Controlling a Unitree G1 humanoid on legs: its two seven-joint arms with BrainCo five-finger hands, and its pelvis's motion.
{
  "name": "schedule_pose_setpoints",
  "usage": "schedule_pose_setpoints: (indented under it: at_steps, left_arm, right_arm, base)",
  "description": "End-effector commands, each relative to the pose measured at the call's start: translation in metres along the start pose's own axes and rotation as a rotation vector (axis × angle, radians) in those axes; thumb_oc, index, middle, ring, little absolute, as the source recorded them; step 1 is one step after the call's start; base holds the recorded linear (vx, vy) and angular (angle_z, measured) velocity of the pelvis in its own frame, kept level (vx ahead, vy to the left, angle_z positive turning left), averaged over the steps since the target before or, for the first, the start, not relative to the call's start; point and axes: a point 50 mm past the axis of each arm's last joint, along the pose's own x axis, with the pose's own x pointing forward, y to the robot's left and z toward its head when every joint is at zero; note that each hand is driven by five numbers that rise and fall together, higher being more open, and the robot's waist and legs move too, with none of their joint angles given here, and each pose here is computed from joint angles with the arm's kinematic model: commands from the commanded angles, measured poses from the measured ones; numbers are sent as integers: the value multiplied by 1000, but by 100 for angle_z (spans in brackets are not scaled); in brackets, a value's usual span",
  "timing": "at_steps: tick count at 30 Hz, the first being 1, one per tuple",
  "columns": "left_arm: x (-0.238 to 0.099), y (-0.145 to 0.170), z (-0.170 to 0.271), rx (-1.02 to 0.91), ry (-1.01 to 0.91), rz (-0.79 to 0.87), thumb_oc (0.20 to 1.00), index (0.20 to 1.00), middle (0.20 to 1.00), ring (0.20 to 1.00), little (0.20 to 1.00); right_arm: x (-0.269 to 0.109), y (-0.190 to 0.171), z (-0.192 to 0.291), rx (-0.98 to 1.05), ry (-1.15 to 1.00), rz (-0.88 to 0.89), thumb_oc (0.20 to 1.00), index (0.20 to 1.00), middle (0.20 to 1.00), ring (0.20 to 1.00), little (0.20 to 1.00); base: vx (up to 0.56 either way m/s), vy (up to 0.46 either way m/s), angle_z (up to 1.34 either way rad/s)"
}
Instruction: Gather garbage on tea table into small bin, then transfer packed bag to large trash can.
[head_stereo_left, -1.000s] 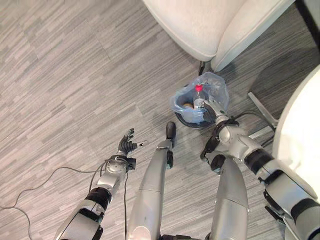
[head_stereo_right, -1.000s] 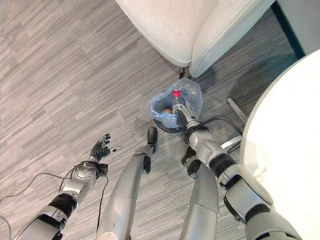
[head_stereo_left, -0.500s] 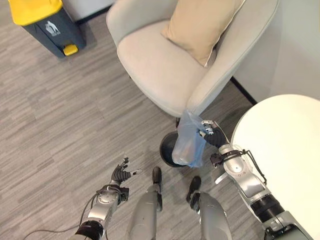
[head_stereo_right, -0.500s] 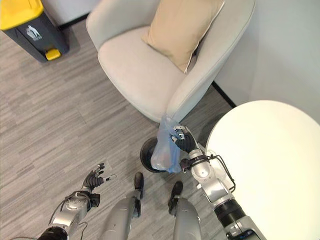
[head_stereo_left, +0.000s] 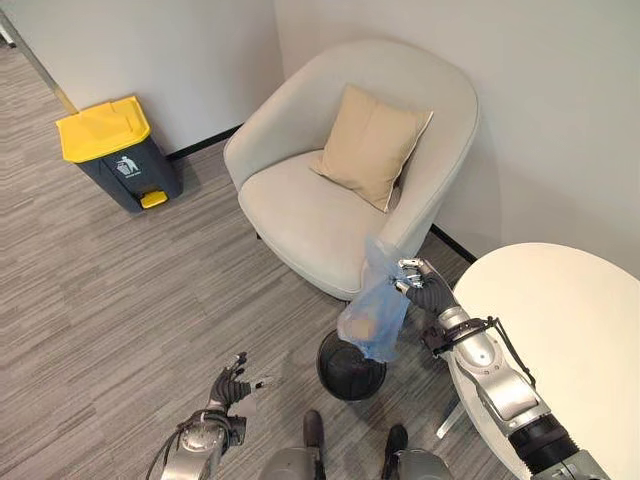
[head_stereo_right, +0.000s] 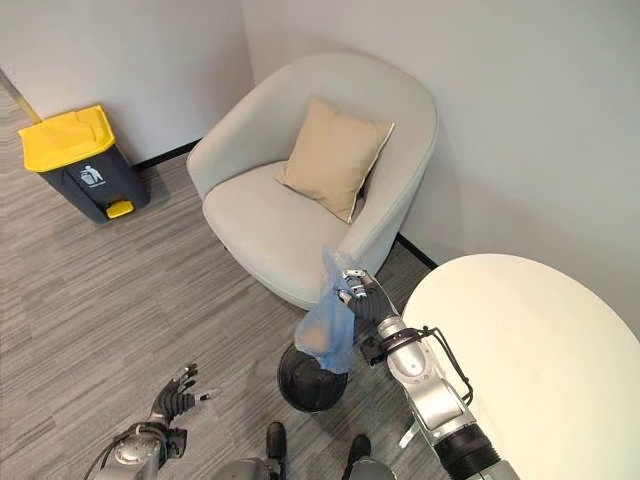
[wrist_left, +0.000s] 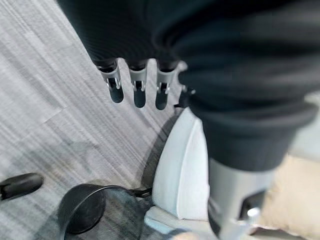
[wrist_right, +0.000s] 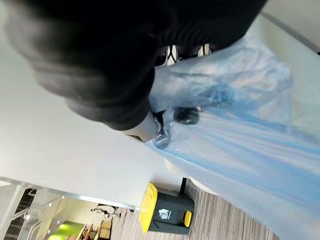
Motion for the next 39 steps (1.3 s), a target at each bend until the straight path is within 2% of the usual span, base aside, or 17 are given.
schedule_pose_setpoints:
  at_steps: [1,7,14,22,34,39]
  left_arm:
    - [2,13,19,45,-94,29,1000,1000,1000,1000,1000]
    - [0,1,15,22,-80,-14,1000,1000,1000,1000,1000]
    - [1,-8,38,37,-178,-76,1000,1000,1000,1000,1000]
    - [1,-17,64,76,-283,-135,1000,1000,1000,1000,1000]
    - [-15,-45,132,226,-597,-344,1000,1000,1000,1000,1000]
    - [-21,-66,152,305,-692,-394,1000,1000,1000,1000,1000]
  right_arm:
    - [10,-15,44,-5,-233,-73,200,200,200,200,200]
    - [7,-26,34,0,-188,-99,200,200,200,200,200]
    - [3,-32,35,-3,-191,-95,200,200,200,200,200]
    - [0,-39,34,3,-187,-104,200,200,200,200,200]
    - [8,-20,55,93,-276,33,200,200,200,200,200]
    - [20,5,80,140,-369,155,200,200,200,200,200]
  base:
    - [-229,-213,69]
    - [-246,-246,46]
    - [-256,-56,66]
    - [8,73,55]
    - [37,67,-6]
    - [51,33,-15]
